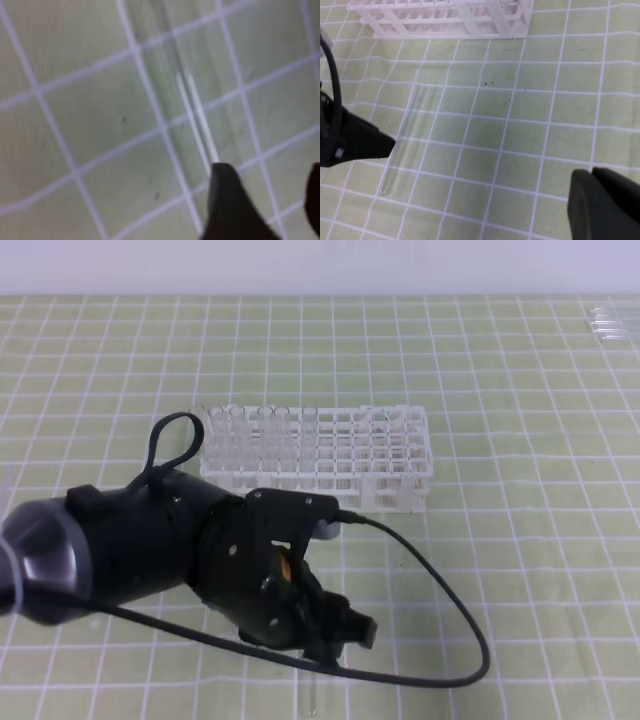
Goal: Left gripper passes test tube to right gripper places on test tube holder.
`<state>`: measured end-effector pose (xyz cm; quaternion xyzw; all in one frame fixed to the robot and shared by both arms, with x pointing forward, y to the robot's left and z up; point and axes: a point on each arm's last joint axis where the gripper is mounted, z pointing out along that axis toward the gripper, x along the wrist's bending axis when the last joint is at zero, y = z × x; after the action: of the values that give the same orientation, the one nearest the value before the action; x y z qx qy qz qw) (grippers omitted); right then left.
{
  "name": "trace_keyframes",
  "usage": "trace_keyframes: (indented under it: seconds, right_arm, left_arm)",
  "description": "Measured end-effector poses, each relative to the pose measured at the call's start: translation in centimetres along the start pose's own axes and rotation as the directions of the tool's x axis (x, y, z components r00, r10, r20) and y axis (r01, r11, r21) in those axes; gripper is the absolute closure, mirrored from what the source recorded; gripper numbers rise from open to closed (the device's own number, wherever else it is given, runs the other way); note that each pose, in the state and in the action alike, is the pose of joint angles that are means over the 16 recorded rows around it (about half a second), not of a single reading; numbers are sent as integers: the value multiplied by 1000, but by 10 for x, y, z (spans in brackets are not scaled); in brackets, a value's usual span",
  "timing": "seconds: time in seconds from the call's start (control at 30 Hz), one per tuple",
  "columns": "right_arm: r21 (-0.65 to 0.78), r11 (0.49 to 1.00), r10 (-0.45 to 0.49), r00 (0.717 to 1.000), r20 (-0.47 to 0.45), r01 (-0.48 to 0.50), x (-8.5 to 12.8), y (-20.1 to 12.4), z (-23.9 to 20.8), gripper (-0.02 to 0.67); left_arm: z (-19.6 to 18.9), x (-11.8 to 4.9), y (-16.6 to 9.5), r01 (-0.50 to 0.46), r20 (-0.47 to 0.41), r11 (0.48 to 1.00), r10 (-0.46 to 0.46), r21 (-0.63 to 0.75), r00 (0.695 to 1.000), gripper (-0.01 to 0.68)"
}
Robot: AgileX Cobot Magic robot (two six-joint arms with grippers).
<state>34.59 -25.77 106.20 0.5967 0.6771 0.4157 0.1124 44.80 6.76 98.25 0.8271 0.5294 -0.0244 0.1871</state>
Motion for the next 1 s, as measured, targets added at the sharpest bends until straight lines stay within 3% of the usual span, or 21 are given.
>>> trace_keyframes:
  seconds: [0.33, 0.6, 1.0]
  right_arm:
    - [-11, 1000, -13, 1000, -8, 13, 1, 1, 0, 651]
    - [-21, 1000, -22, 1000, -6, 22, 1, 2, 0, 651]
    - [-27, 999, -36, 999, -3, 36, 0, 2, 0, 651]
  left_arm:
    - [1, -14, 2, 36, 7, 999, -36, 5, 999, 631]
    - [10, -22, 5, 46, -80, 997, -41, 63, 996, 631]
    - [36, -16, 6, 62, -176, 990, -39, 127, 984, 631]
